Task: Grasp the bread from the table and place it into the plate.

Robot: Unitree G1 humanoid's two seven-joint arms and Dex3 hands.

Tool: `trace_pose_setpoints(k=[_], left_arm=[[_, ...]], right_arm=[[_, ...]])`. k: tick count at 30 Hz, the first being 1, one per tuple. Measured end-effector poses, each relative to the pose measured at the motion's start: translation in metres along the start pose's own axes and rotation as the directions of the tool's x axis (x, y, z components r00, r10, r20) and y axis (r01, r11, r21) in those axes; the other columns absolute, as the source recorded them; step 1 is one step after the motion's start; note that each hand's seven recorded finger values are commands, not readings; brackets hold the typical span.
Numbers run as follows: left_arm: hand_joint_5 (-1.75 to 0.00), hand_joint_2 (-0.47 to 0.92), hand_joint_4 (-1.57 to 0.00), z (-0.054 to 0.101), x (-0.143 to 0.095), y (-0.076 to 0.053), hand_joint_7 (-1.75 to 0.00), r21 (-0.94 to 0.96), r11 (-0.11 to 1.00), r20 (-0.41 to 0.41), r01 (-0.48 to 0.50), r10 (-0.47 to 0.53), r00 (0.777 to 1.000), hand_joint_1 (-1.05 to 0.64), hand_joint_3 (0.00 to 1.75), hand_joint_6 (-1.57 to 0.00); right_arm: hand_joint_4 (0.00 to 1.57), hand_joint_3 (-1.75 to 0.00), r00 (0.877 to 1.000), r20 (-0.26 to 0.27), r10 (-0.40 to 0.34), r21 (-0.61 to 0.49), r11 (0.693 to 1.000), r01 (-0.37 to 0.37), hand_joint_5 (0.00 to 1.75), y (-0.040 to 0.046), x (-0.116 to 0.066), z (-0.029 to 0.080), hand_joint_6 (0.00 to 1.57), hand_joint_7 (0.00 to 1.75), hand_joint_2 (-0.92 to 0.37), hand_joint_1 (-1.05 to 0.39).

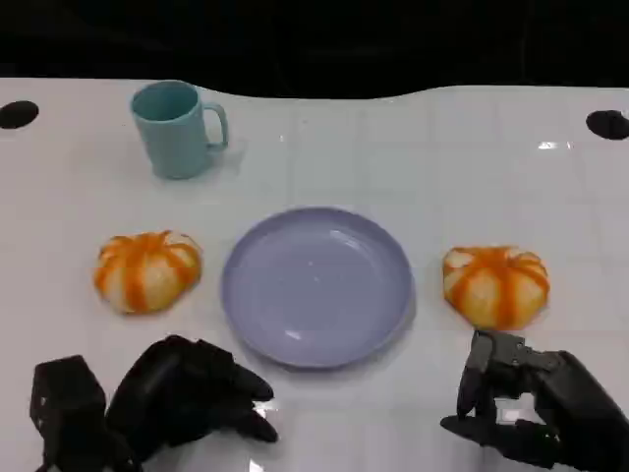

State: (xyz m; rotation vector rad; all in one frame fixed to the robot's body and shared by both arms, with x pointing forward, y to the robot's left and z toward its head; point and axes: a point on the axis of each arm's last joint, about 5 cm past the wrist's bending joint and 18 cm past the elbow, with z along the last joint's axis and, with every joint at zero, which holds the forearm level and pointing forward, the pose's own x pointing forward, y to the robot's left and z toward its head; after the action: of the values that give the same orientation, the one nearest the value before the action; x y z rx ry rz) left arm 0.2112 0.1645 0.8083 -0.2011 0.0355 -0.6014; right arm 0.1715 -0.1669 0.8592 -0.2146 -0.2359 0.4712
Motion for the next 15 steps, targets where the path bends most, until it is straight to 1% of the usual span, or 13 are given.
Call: trace_pose_setpoints(k=[15], left_arm=[[-0.23,0.81,-1.56,0.0002,0.0000,-0.0001,0.00,0.003,1.000,0.002,0.001,-0.001,1.000,-1.05,0.00,-1.55]], right_arm=[[0.78,-0.06,1.000,0.001,0.000,0.001,1.000,0.000,1.75,-0.0002,0.0002,0.0001,0.60,1.75,-0.92,-0.30]])
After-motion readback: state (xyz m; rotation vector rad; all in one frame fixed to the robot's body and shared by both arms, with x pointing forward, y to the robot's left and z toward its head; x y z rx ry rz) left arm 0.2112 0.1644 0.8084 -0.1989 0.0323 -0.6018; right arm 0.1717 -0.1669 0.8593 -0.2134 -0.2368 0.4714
